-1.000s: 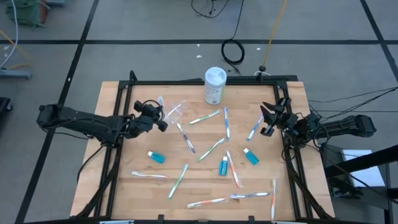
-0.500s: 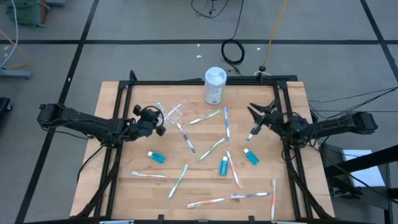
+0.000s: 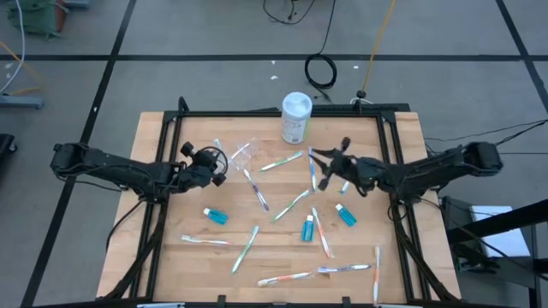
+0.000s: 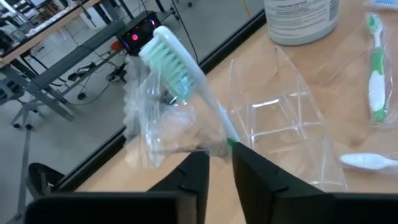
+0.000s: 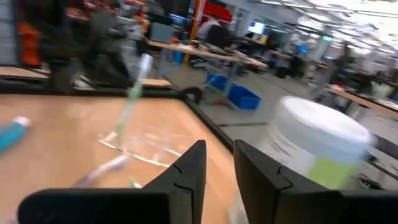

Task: Pick & Place toothbrushing station
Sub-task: Put the green toothbrush into the left of the transparent organizer, then put the mouthwash into the middle of the transparent organizer

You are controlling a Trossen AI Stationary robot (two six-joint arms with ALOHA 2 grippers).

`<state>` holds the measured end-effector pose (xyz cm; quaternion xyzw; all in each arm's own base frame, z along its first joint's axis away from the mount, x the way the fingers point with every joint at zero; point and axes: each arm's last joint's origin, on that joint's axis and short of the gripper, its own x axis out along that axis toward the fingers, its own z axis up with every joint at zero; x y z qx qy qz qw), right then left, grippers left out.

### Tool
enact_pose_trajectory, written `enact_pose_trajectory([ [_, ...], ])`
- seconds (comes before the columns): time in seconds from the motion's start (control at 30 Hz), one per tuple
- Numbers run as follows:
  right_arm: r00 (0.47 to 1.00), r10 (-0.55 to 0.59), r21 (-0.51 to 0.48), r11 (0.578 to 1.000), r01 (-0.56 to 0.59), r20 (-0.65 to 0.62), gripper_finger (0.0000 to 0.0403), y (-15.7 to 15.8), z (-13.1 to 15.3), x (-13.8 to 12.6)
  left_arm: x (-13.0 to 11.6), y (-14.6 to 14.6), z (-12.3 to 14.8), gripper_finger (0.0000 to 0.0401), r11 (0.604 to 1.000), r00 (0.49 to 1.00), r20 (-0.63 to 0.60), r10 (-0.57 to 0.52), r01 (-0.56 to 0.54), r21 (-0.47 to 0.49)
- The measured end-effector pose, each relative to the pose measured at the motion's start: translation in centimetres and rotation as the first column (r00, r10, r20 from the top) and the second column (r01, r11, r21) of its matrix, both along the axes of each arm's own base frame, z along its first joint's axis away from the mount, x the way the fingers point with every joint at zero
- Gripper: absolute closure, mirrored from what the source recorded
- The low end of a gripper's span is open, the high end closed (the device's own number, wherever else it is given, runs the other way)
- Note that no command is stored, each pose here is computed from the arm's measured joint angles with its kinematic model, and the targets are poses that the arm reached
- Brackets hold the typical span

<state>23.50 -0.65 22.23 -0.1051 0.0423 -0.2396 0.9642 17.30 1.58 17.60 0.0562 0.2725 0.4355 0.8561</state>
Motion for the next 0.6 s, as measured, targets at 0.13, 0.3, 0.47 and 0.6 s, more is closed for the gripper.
enact_pose_trajectory([
  [0.13,0.983,0.182,-0.051,0.982,-0.182,-0.005,0.0326,0.5,0.2,1.9,0.0,-0.2,0.9,0.0298,1.000,1.000,-0.002,-0.009,0.009,-0.006],
  [0.3,0.938,0.341,-0.082,0.938,-0.336,0.056,0.0297,1.0,0.1,3.5,-0.4,-0.6,2.5,0.0289,0.999,1.000,-0.027,-0.002,0.001,-0.037],
  [0.47,0.945,0.325,-0.094,0.943,-0.321,0.035,0.0251,0.7,-1.3,4.5,-1.7,-0.6,3.8,0.0288,0.994,0.997,-0.059,0.059,-0.065,-0.092],
  [0.6,0.951,0.306,-0.086,0.949,-0.302,0.037,0.0225,0.1,-2.0,4.8,-2.5,-0.7,4.3,0.0288,0.980,0.993,-0.102,0.056,-0.074,-0.186],
])
